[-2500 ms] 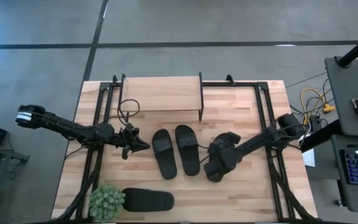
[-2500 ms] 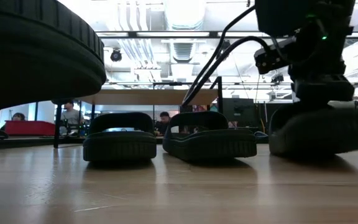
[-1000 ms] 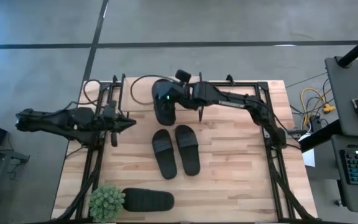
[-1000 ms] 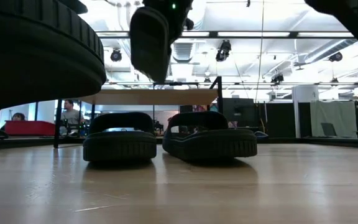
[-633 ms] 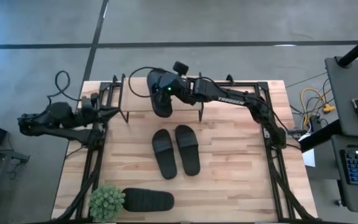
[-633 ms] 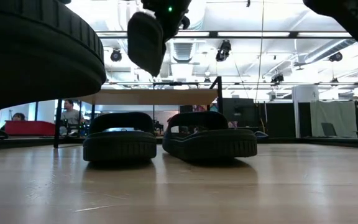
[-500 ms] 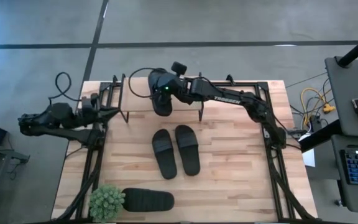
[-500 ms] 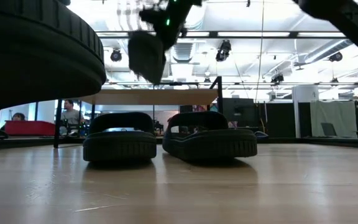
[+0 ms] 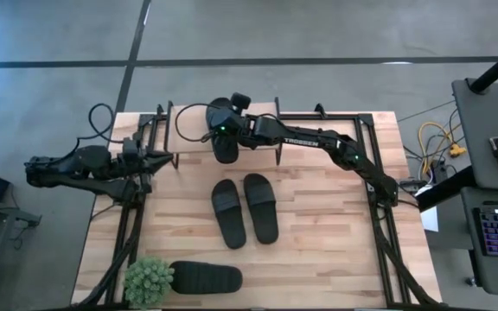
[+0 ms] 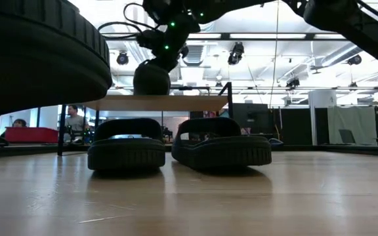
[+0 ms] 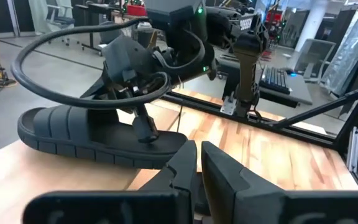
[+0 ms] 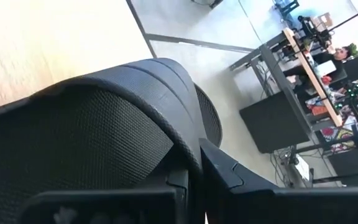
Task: Pick and place slides into the shelf
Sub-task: Put the black slide on the shelf
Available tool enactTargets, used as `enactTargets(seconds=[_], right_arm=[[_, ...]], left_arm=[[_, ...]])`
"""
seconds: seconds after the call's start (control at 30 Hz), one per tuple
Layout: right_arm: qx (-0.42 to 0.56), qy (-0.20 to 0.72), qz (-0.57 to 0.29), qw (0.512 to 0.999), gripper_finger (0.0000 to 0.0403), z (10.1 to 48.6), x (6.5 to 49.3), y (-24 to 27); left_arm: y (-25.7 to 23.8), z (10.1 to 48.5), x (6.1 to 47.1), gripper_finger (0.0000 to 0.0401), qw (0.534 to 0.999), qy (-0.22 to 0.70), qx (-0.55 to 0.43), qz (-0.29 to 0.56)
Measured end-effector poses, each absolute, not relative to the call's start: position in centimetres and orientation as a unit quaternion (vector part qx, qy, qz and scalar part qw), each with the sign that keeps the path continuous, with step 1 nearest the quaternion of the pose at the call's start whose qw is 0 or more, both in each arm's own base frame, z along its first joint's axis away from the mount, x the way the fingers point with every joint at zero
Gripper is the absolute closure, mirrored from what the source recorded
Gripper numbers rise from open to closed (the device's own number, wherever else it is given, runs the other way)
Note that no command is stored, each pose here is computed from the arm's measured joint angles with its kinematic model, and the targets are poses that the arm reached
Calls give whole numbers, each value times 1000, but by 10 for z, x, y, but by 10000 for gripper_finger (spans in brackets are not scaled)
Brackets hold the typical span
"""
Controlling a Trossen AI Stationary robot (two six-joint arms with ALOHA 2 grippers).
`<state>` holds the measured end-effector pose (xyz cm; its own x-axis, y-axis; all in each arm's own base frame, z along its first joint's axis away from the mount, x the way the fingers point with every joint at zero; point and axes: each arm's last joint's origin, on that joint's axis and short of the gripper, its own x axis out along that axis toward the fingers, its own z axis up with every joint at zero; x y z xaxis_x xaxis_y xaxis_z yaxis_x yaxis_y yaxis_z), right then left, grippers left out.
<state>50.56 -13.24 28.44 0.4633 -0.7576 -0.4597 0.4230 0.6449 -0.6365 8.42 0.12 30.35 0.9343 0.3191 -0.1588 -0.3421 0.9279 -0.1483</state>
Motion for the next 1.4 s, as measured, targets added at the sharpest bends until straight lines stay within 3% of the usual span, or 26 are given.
enactTargets(seconds=[0.13,0.37,0.63,0.97,1.4], right_arm=[[-218,372,-357,829,368,281,507,-138],[-193,356,-374,834,291,276,509,-147],[-197,320,-446,812,235,290,508,-152],[-183,319,-442,819,216,289,508,-146],[-204,406,-409,792,215,281,498,-141]], left_arm=[[1,303,85,391,979,67,-87,169],[1,304,84,391,980,64,-88,169],[1,303,85,391,978,64,-99,169],[1,303,84,391,979,64,-99,169],[1,303,86,391,979,68,-100,165]])
